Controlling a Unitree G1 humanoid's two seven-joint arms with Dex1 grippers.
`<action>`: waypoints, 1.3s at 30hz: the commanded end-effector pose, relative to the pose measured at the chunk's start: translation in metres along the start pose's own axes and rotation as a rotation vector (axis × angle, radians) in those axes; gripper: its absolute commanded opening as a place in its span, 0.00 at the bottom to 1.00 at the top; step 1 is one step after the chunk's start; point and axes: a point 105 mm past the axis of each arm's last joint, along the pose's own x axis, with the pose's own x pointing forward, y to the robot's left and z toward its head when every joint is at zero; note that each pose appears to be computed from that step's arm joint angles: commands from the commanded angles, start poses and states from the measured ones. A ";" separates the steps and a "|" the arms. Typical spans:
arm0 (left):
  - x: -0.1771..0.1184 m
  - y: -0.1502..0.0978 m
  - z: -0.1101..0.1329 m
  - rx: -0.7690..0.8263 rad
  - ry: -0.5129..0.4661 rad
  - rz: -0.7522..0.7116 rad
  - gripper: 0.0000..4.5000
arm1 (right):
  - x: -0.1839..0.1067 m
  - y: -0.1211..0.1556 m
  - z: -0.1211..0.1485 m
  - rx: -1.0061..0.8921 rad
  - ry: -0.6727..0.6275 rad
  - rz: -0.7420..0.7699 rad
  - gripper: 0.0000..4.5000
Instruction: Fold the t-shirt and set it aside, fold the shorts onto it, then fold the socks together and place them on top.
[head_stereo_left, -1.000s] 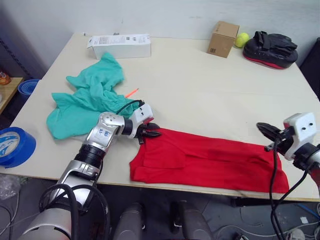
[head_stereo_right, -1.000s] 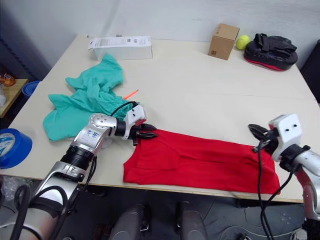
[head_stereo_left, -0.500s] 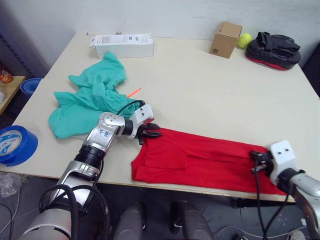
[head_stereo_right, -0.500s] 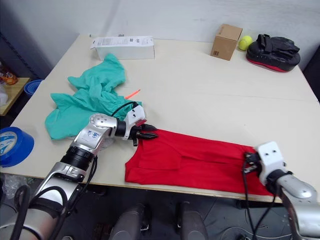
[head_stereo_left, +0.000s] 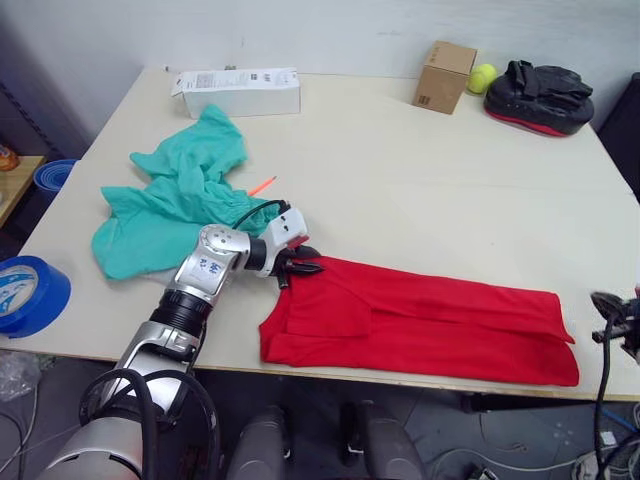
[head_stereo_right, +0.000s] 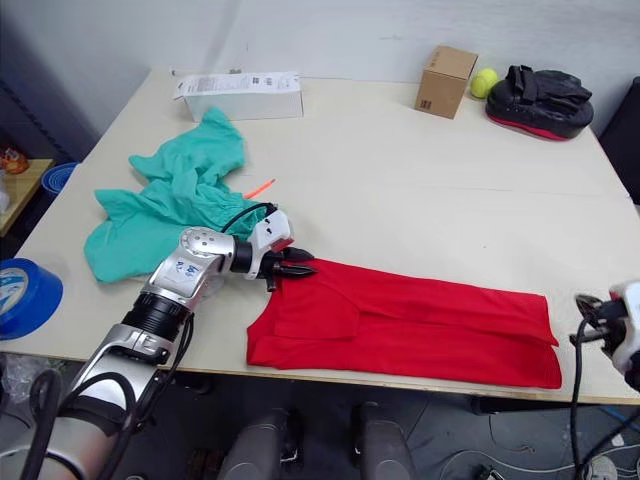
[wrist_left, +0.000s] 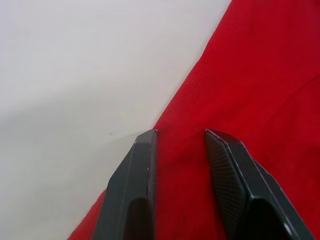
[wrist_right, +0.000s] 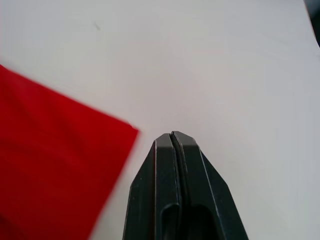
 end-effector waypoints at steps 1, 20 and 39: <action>-0.001 0.002 0.005 0.016 -0.011 0.008 0.35 | 0.012 0.044 0.019 0.018 -0.065 0.158 0.00; -0.008 0.000 0.008 0.030 -0.010 0.007 0.35 | 0.018 -0.001 -0.066 -0.019 0.224 -0.101 0.00; -0.051 -0.030 0.059 0.094 -0.213 -0.154 0.53 | 0.020 0.005 0.043 -0.310 0.067 0.381 0.08</action>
